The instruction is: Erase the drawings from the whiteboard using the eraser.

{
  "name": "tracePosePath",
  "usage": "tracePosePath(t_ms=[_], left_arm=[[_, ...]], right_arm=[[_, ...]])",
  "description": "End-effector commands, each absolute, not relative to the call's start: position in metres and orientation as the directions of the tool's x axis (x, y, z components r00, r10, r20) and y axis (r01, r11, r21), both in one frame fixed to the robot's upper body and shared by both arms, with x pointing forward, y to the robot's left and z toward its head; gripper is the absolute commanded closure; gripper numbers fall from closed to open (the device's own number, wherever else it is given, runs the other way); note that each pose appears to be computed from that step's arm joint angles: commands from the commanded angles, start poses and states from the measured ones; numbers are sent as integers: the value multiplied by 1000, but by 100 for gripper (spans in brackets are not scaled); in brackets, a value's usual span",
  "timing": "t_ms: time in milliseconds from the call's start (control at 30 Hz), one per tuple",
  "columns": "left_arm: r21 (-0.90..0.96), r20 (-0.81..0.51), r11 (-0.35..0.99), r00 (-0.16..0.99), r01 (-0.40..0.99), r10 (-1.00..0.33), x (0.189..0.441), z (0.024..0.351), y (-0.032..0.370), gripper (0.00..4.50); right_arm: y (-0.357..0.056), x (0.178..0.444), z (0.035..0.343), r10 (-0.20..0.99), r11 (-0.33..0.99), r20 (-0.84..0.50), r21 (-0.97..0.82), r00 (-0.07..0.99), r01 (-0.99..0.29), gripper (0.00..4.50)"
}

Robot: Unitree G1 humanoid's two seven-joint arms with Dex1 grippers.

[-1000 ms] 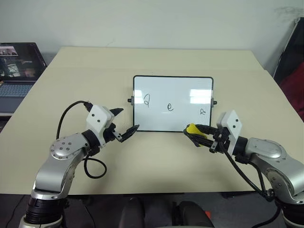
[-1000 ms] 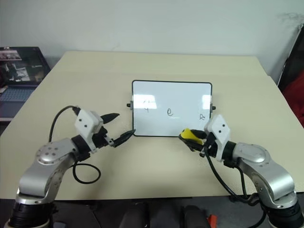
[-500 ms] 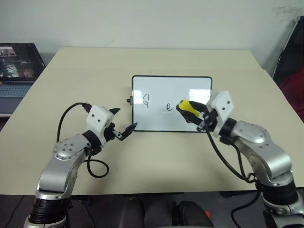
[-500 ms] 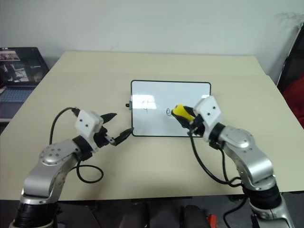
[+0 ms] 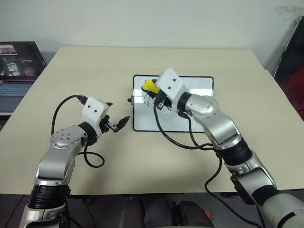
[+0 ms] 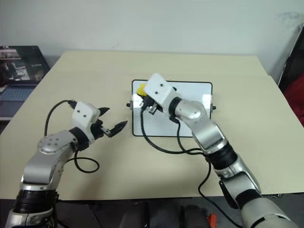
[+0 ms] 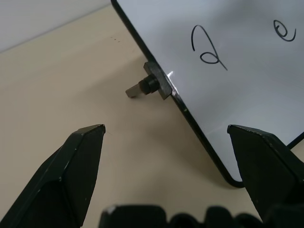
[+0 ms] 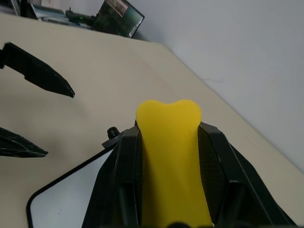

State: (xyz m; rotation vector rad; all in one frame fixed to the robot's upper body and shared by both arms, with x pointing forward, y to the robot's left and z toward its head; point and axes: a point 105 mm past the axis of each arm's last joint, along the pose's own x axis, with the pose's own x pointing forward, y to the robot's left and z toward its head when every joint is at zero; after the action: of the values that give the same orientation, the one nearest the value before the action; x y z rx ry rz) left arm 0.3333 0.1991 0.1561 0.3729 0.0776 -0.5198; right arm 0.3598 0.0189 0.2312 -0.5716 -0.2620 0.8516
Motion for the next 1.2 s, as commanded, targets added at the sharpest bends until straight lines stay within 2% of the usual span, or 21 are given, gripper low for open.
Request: tracePosePath(t_ms=[33, 167, 400, 600, 800, 933, 1200], left_arm=[[335, -169, 771, 839, 542, -517, 329, 162, 198, 0], [357, -190, 755, 834, 550, -518, 328, 162, 207, 0], [336, -136, 755, 822, 564, -553, 327, 170, 203, 0], [332, -113, 716, 780, 614, -616, 319, 174, 191, 0], [326, -119, 732, 794, 598, -596, 319, 172, 198, 0], [320, -114, 741, 801, 590, -588, 319, 172, 202, 0], [340, -117, 740, 807, 580, -579, 319, 175, 207, 0]], right_arm=[[25, 365, 240, 770, 509, 21, -622, 638, -595, 325], [29, 378, 243, 745, 524, 26, -641, 667, -561, 325], [33, 385, 247, 737, 531, 41, -653, 675, -540, 325], [44, 373, 255, 768, 471, 53, -722, 638, -507, 325], [48, 363, 262, 779, 455, 76, -751, 622, -478, 325], [49, 350, 269, 797, 460, 90, -731, 597, -504, 325], [18, 354, 257, 765, 527, 69, -637, 640, -562, 325]])
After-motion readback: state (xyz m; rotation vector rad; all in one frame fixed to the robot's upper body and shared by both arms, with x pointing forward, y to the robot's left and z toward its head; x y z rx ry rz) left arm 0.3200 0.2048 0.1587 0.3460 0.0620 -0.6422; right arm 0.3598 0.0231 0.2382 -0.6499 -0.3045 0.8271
